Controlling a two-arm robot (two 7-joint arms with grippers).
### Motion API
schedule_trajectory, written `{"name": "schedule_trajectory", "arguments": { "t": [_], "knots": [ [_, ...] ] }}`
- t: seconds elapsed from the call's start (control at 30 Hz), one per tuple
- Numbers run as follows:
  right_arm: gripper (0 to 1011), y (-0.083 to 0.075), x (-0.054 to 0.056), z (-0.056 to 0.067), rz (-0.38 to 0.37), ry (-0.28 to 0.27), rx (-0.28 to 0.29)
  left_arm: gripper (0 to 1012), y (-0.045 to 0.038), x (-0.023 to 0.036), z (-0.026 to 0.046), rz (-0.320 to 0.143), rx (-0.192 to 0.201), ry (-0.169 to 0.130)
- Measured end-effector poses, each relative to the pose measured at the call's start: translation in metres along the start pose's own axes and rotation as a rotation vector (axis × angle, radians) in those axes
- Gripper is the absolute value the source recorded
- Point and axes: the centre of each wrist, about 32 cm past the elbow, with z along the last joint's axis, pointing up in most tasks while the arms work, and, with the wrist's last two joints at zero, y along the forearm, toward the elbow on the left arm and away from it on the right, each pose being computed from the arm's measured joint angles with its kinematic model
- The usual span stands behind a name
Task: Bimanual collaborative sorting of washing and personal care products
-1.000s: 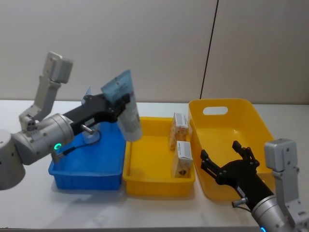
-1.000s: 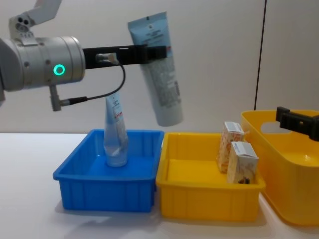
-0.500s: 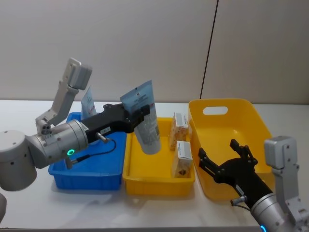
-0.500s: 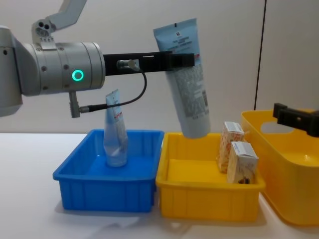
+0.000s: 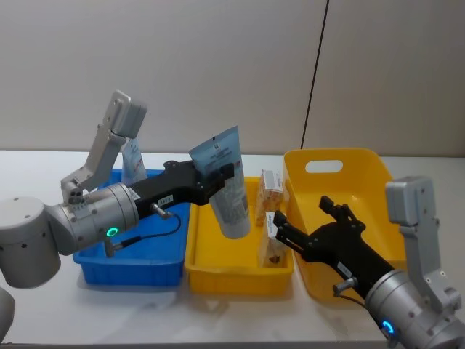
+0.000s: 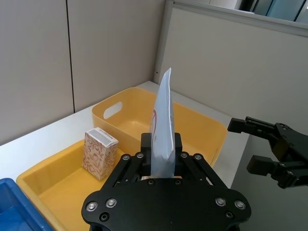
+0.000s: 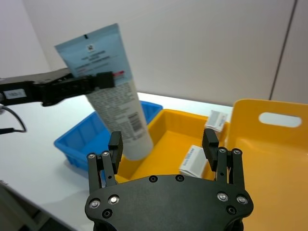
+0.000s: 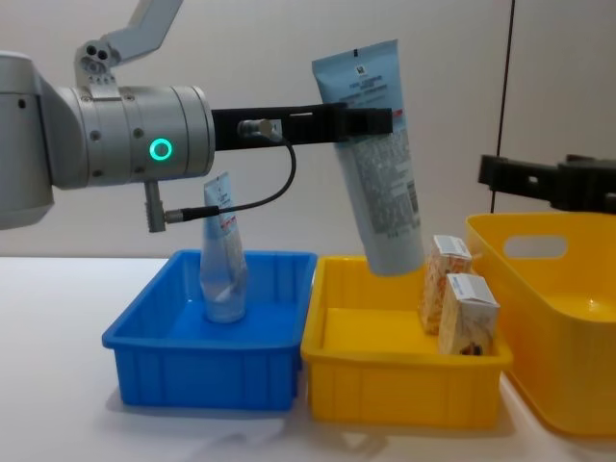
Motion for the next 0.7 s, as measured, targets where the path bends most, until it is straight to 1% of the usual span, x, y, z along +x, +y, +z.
{"name": "schedule_trajectory", "arguments": {
  "t": [0.17, 0.37, 0.6, 0.7],
  "knots": [
    [1003, 0.005, -0.003, 0.008, 0.037, 0.003, -0.026, 213, -0.0006, -0.0003, -0.0003, -0.005, 0.002, 0.002],
    [1003, 0.011, -0.006, 0.013, 0.061, -0.01, -0.058, 213, -0.0011, -0.0006, -0.0006, -0.01, 0.003, 0.003],
    [1003, 0.02, -0.009, 0.013, 0.071, -0.056, -0.1, 211, -0.0015, -0.0009, -0.0005, -0.013, 0.004, 0.004],
    [1003, 0.026, -0.01, 0.013, 0.069, -0.093, -0.115, 213, -0.0017, -0.001, -0.0005, -0.014, 0.004, 0.004]
  ]
}}
